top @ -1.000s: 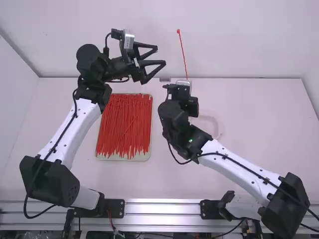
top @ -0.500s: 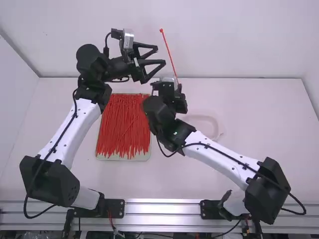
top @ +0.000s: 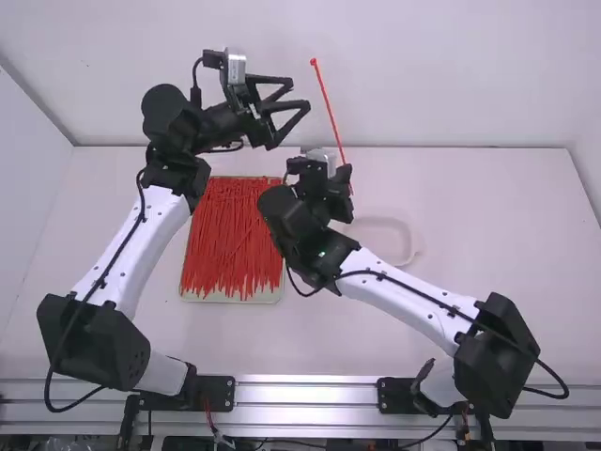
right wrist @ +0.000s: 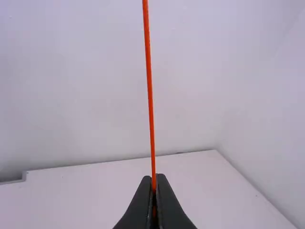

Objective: Fasten the cable tie

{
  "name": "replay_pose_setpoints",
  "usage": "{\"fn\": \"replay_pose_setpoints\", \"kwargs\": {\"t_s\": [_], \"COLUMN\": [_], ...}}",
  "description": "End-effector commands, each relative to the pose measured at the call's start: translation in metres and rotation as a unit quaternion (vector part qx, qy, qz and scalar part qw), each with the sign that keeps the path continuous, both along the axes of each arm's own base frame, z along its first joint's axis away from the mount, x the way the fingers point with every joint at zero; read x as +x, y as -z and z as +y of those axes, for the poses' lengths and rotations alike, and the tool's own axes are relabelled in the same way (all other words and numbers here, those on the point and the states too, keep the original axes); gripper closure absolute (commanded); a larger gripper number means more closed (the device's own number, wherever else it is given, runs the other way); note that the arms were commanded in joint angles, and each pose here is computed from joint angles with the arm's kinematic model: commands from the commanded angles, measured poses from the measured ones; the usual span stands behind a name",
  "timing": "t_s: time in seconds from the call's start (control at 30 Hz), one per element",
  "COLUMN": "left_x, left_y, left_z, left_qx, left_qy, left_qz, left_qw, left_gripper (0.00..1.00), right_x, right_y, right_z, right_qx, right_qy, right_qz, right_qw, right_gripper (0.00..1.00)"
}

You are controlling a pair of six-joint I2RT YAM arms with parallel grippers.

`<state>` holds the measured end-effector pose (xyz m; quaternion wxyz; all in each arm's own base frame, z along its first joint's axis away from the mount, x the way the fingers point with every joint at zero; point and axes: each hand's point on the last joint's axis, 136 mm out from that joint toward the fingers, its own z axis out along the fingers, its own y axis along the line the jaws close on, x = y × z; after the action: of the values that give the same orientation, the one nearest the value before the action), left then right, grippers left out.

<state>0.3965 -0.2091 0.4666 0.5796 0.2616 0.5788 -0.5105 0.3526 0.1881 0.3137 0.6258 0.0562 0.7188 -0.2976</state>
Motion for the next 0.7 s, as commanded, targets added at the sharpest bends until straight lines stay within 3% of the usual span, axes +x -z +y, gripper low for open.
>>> {"fn": "replay_pose_setpoints", "kwargs": {"t_s": [0.0, 0.27, 0.4, 0.5, 0.57, 0.67], "left_x": [0.002, -0.003, -0.002, 0.001, 0.002, 0.003], "left_y": [-0.015, -0.024, -0.023, -0.022, -0.022, -0.021], "left_z": [0.000, -0.013, -0.014, -0.013, -0.012, -0.010], "left_qx": [-0.020, -0.034, -0.035, -0.037, -0.037, -0.039], "left_qy": [-0.014, -0.017, -0.019, -0.026, -0.027, -0.028], "left_qz": [0.002, -0.015, -0.013, -0.006, -0.005, 0.001], "left_qw": [1.000, 0.999, 0.999, 0.999, 0.999, 0.999], "left_gripper": [0.00, 0.04, 0.15, 0.27, 0.41, 0.72], "right_x": [-0.002, -0.007, -0.009, -0.010, -0.010, -0.013], "right_y": [-0.013, -0.013, -0.013, -0.013, -0.012, -0.012], "right_z": [-0.003, 0.008, 0.013, 0.013, 0.014, 0.019], "right_qx": [0.015, 0.015, 0.016, 0.015, 0.014, 0.014], "right_qy": [0.020, 0.002, -0.005, -0.006, -0.008, -0.014], "right_qz": [-0.018, -0.017, -0.017, -0.016, -0.016, -0.016], "right_qw": [1.000, 1.000, 1.000, 1.000, 1.000, 1.000], "right_gripper": [1.00, 1.00, 1.00, 1.00, 1.00, 1.00]}}
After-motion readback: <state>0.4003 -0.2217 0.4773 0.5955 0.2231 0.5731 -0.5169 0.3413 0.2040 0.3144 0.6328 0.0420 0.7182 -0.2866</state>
